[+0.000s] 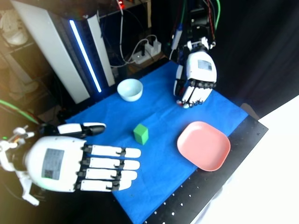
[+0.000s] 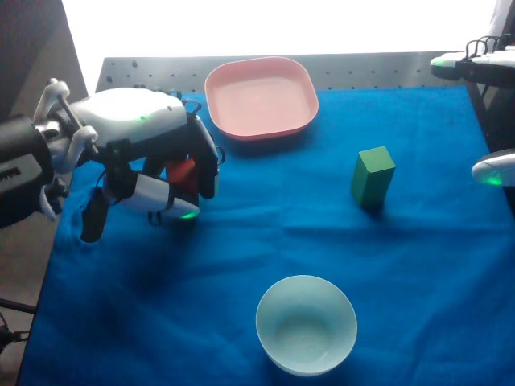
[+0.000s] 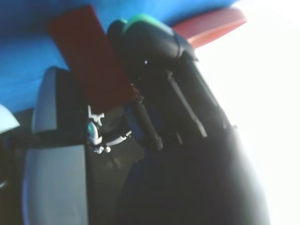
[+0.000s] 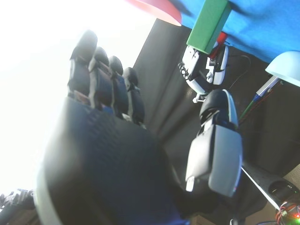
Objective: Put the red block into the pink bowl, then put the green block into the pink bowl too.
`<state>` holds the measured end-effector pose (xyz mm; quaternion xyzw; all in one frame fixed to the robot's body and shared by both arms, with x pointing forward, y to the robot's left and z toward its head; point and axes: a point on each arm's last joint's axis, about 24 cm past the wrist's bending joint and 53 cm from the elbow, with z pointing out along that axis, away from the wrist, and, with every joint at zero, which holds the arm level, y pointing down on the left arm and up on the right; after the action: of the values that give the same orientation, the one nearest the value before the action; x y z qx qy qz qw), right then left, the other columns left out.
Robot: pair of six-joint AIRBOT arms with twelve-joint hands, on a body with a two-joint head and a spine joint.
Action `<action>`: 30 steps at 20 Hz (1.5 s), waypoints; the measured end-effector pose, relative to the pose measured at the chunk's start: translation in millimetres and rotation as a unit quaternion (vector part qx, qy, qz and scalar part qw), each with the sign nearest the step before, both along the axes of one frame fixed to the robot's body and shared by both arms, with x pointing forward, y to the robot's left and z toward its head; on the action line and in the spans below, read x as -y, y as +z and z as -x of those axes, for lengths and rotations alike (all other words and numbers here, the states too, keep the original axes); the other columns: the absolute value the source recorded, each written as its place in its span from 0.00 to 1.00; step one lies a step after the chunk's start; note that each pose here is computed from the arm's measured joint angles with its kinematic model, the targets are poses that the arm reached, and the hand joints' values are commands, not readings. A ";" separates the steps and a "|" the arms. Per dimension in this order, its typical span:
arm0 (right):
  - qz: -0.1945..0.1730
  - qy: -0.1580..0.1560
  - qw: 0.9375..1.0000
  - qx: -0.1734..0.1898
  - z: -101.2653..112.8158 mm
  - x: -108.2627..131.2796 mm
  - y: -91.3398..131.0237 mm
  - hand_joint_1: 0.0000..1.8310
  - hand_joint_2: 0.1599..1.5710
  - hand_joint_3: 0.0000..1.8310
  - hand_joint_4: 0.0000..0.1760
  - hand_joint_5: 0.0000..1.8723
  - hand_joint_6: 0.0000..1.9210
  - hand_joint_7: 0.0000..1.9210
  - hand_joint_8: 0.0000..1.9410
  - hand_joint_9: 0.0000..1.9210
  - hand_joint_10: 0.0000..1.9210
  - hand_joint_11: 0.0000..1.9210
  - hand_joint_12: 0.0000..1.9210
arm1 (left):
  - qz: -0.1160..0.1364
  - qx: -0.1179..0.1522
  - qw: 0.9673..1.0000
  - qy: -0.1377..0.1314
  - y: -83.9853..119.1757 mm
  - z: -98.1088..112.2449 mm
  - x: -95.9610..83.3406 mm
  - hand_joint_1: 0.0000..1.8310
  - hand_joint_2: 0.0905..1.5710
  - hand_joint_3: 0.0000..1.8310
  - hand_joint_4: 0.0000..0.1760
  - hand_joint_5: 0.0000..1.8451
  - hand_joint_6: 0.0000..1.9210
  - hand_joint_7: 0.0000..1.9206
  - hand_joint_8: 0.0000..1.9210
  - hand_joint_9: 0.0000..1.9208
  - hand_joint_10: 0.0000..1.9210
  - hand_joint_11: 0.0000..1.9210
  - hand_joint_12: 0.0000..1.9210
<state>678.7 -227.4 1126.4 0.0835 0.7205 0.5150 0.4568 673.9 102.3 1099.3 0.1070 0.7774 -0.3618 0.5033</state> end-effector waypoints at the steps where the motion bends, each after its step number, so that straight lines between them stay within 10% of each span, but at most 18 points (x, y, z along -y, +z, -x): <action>1: 0.000 0.000 1.000 0.000 0.0 0.0 0.0 0.38 0.57 0.00 0.00 0.12 0.00 0.10 0.00 0.10 0.00 0.03 0.32 | -0.001 0.004 1.000 -0.002 2.4 -0.5 1.3 0.76 0.65 0.00 0.00 0.61 0.34 0.54 0.42 0.55 0.55 0.47 0.59; 4: 0.000 0.000 1.000 -0.001 -0.1 0.1 -0.3 0.37 0.57 0.00 0.04 0.12 0.00 0.10 0.00 0.10 0.00 0.02 0.34 | -0.012 0.025 1.000 -0.004 13.5 -5.8 4.8 0.76 0.65 0.00 0.00 0.71 0.11 0.55 0.47 0.53 0.59 0.46 0.57; 7: -0.001 0.000 1.000 -0.001 0.0 -0.6 -0.7 0.38 0.58 0.00 0.00 0.12 0.00 0.10 0.00 0.09 0.00 0.00 0.37 | -0.014 0.070 0.997 -0.006 45.3 -17.5 12.1 0.70 0.65 0.00 0.00 0.74 0.05 0.54 0.56 0.52 0.40 0.37 0.71; 9: -0.003 0.002 1.000 -0.003 0.5 -2.7 -2.7 0.40 0.58 0.00 0.11 0.12 0.00 0.09 0.00 0.09 0.00 0.00 0.36 | 0.000 0.100 0.995 0.002 70.4 -30.0 13.2 0.68 0.67 0.00 0.00 0.66 0.23 0.51 0.59 0.49 0.48 0.32 0.79; 12: -0.003 0.001 1.000 -0.003 -0.7 -2.4 -3.5 0.40 0.58 0.00 0.11 0.12 0.00 0.10 0.00 0.09 0.00 0.00 0.35 | 0.013 0.117 0.993 0.028 83.5 -50.6 14.6 0.69 0.65 0.00 0.00 0.67 0.23 0.53 0.53 0.53 0.43 0.42 0.70; 16: -0.002 0.001 1.000 -0.003 -1.3 -3.2 -5.1 0.41 0.58 0.00 0.03 0.12 0.00 0.10 0.00 0.09 0.00 0.00 0.33 | 0.016 0.117 0.991 0.057 83.8 -78.0 28.1 0.69 0.65 0.00 0.00 0.67 0.22 0.55 0.51 0.53 0.30 0.25 0.71; 19: -0.002 0.000 1.000 -0.004 -4.0 -3.4 -8.6 0.41 0.58 0.00 0.00 0.13 0.00 0.11 0.00 0.10 0.00 0.00 0.33 | 0.016 0.099 0.992 0.072 75.1 -101.2 40.1 0.68 0.69 0.00 0.00 0.61 0.31 0.47 0.65 0.33 0.49 0.01 0.90; 22: -0.003 0.001 1.000 -0.004 -4.4 -5.1 -10.3 0.41 0.57 0.00 0.00 0.13 0.00 0.10 0.00 0.09 0.00 0.00 0.32 | 0.007 0.085 0.993 0.077 68.8 -112.7 49.0 0.67 0.69 0.00 0.00 0.58 0.39 0.47 0.63 0.44 0.29 0.21 0.68; 23: -0.004 0.002 1.000 -0.005 -4.2 -6.3 -11.4 0.41 0.58 0.00 0.00 0.12 0.00 0.10 0.00 0.08 0.00 0.00 0.31 | 0.005 0.083 0.994 0.077 67.7 -113.2 49.9 0.61 0.68 0.00 0.00 0.56 0.46 0.42 0.30 0.44 0.23 0.23 0.64; 25: -0.003 0.000 1.000 -0.006 -4.8 -5.4 -12.1 0.41 0.58 0.00 0.00 0.11 0.00 0.10 0.00 0.08 0.00 0.00 0.32 | -0.001 0.075 0.994 0.077 62.7 -113.5 50.4 0.55 0.59 0.00 0.00 0.41 0.04 0.38 0.04 0.40 0.10 0.26 0.56; 28: -0.008 0.000 1.000 -0.010 -5.0 -5.2 -11.7 0.38 0.58 0.00 0.07 0.11 0.00 0.10 0.00 0.08 0.00 0.00 0.32 | -0.003 0.074 0.995 0.072 63.8 -107.2 48.2 0.49 0.58 0.00 0.22 0.32 0.00 0.33 0.00 0.37 0.04 0.22 0.52; 30: -0.009 0.000 1.000 -0.010 -4.9 -5.3 -11.5 0.39 0.57 0.00 0.11 0.11 0.00 0.09 0.00 0.07 0.00 0.00 0.28 | -0.011 0.090 0.994 0.065 71.6 -98.4 41.5 0.43 0.54 0.00 0.80 0.21 0.00 0.17 0.00 0.15 0.00 0.02 0.34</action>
<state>683.6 -222.1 1114.9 0.0928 0.7204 0.5207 0.4487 772.2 60.8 1170.9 0.0939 0.7386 -0.3083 0.5922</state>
